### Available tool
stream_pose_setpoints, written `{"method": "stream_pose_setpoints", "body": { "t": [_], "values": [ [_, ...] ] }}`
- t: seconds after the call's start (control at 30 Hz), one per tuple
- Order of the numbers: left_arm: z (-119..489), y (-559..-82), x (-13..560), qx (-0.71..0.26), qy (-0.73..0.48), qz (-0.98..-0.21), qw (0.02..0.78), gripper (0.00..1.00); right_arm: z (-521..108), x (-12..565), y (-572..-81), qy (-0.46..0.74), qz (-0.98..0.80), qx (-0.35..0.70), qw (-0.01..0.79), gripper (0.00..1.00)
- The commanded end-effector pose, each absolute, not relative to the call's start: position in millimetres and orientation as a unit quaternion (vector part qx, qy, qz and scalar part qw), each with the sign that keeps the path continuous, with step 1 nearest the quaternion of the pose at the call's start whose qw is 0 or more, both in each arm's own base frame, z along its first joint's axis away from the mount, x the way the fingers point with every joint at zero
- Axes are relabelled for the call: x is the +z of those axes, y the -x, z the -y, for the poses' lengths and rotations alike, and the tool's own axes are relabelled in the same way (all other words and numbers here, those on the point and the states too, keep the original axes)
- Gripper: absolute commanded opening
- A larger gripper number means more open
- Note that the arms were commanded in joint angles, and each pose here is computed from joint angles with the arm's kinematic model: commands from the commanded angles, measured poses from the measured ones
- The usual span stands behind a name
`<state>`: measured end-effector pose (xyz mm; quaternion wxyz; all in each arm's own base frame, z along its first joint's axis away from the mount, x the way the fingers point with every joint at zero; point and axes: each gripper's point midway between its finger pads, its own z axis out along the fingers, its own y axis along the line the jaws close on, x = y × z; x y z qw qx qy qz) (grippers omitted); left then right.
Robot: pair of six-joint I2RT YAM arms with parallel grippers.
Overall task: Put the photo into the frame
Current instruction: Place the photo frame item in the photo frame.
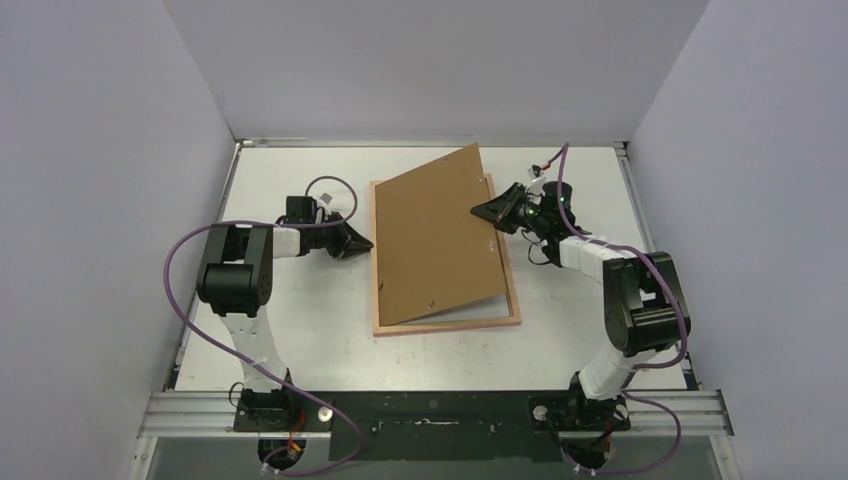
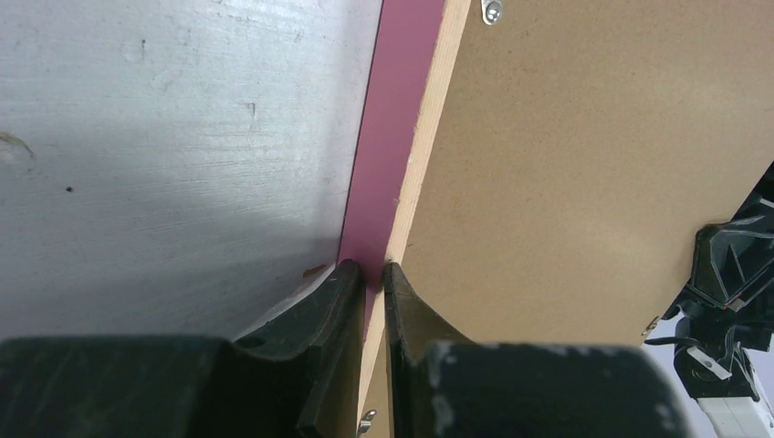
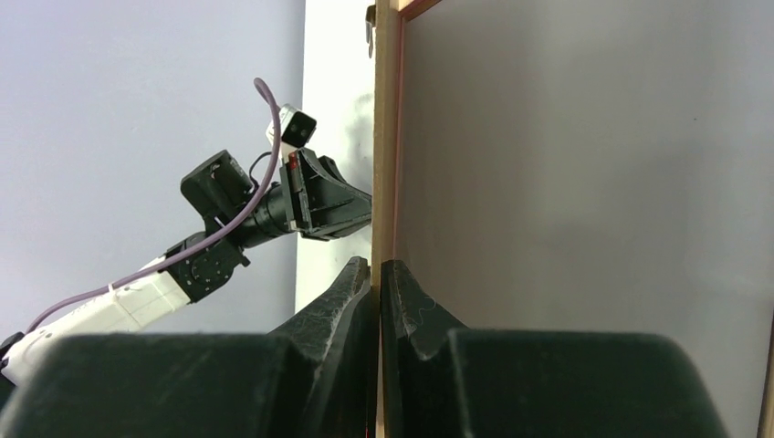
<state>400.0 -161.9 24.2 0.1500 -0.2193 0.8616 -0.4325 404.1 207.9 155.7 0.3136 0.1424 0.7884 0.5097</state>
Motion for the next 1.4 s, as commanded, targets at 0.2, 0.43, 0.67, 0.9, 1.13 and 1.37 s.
{"method": "stream_pose_setpoints", "body": {
  "t": [0.2, 0.43, 0.67, 0.9, 1.13, 1.37],
  "values": [
    [154.3, -403.0, 4.1, -0.394, 0.227, -0.877, 0.155, 0.1, -210.7, 177.5, -414.1, -0.095, -0.761, 0.541, 0.344, 0.0],
    [154.5, -404.3, 3.5, -0.395, 0.227, -0.876, 0.156, 0.1, -212.1, 162.2, -410.2, -0.09, -0.778, 0.528, 0.329, 0.0],
    [155.3, -402.3, 1.4, -0.397, 0.226, -0.876, 0.152, 0.1, -217.5, 153.5, -409.8, -0.087, -0.788, 0.524, 0.312, 0.0],
    [155.7, -402.3, 1.2, -0.398, 0.226, -0.876, 0.151, 0.1, -214.3, 132.4, -408.0, -0.096, -0.814, 0.495, 0.288, 0.02],
    [155.2, -403.4, 2.3, -0.398, 0.226, -0.876, 0.153, 0.1, -205.1, 120.7, -406.0, -0.102, -0.838, 0.456, 0.28, 0.26],
    [155.1, -402.7, 2.0, -0.398, 0.227, -0.876, 0.152, 0.1, -194.0, 118.8, -408.9, -0.098, -0.859, 0.418, 0.278, 0.49]
  ]
}}
